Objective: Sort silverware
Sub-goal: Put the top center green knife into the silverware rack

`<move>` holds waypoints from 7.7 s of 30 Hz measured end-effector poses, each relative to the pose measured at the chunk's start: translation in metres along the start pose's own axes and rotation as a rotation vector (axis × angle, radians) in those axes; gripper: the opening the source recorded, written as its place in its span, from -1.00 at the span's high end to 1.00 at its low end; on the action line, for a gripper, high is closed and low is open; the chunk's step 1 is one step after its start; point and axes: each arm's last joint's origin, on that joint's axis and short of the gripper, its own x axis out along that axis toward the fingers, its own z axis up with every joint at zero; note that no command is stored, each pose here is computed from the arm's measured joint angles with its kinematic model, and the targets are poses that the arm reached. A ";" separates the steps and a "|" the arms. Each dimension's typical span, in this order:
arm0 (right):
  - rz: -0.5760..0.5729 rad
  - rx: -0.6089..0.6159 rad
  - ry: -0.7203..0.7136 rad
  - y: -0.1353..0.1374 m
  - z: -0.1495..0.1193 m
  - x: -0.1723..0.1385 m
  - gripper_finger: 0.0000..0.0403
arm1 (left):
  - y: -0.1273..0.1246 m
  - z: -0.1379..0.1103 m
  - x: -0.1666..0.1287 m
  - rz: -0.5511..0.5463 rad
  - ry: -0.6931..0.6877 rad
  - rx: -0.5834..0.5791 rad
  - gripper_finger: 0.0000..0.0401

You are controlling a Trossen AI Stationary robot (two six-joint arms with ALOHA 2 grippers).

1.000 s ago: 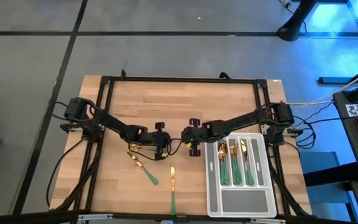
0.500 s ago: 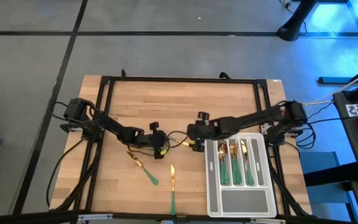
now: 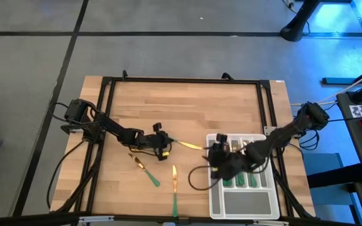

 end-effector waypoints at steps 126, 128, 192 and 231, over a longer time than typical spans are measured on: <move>0.650 0.346 0.373 -0.084 -0.017 0.211 -0.20 | -0.039 -0.049 -0.043 0.115 0.110 0.483 0.99; 0.652 0.345 0.382 -0.083 -0.020 0.215 -0.18 | -0.040 -0.048 -0.043 0.120 0.106 0.492 1.00; 0.531 0.325 0.392 -0.046 -0.031 0.227 0.10 | -0.051 -0.029 -0.057 0.153 0.058 0.484 1.00; 0.631 0.382 0.289 -0.033 -0.028 0.240 0.38 | -0.040 -0.025 0.014 -0.082 0.129 0.208 1.00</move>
